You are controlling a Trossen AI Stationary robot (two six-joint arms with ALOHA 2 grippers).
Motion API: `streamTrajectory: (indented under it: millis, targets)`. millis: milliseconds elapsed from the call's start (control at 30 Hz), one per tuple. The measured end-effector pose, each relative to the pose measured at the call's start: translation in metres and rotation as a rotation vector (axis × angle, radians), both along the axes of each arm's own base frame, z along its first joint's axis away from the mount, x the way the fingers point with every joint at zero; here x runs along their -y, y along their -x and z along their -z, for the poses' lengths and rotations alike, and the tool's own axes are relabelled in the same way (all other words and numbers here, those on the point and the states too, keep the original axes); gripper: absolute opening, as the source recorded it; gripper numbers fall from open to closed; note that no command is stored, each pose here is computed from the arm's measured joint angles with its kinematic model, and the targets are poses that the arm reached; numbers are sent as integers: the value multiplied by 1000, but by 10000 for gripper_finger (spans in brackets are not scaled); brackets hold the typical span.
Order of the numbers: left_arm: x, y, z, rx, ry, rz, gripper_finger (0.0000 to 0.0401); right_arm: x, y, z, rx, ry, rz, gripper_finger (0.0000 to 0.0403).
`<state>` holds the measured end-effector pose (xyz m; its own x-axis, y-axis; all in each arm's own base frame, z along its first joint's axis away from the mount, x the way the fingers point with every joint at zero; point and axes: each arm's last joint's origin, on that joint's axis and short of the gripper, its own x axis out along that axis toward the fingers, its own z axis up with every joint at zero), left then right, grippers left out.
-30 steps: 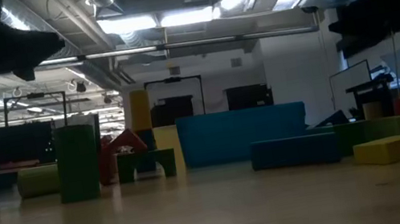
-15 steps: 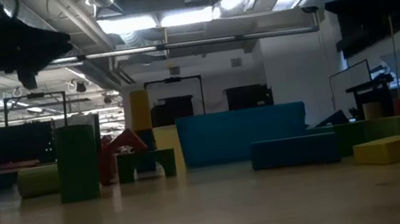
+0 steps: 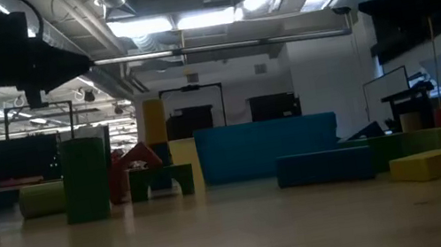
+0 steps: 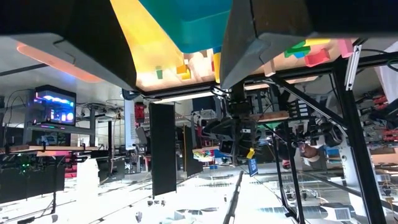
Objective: Sort blocks by size
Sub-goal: Put the yellow cylinder block into the orange bin
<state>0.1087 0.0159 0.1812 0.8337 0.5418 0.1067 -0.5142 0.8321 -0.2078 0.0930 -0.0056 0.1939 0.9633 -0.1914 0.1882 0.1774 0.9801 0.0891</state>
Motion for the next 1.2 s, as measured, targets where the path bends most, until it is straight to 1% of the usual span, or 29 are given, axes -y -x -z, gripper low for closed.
streamTrajectory:
  millis: [67, 133, 300, 433, 600, 733, 833, 967, 1100, 1200]
  targets:
    - [-1, -1, 2, 6, 35, -3, 114, 0, 0, 0, 0, 0, 0, 232]
    - [-1, -3, 4, 5, 74, 8, 135, 0, 0, 0, 0, 0, 0, 232]
    - [1, -10, 9, -25, 107, 92, 192, 0, 0, 0, 0, 0, 0, 232]
    - [2, -16, 12, -57, 109, 138, 217, 1, 0, 0, -2, 4, 22, 232]
    - [5, -22, 21, -158, 98, 237, 223, 1, 0, 0, -1, 2, 35, 232]
    - [5, -26, 28, -220, 107, 243, 223, 1, 0, 0, -1, 2, 35, 232]
    - [5, -30, 30, -222, 107, 253, 224, 1, 0, 0, 0, 2, 35, 232]
    - [8, -36, 28, -203, 70, 311, 224, 1, 0, 0, 0, 2, 35, 232]
    - [13, -45, 30, -272, 47, 343, 224, 1, 0, 0, 0, 2, 35, 232]
    - [16, -56, 27, -321, 11, 360, 224, 1, 0, 0, 0, 2, 34, 232]
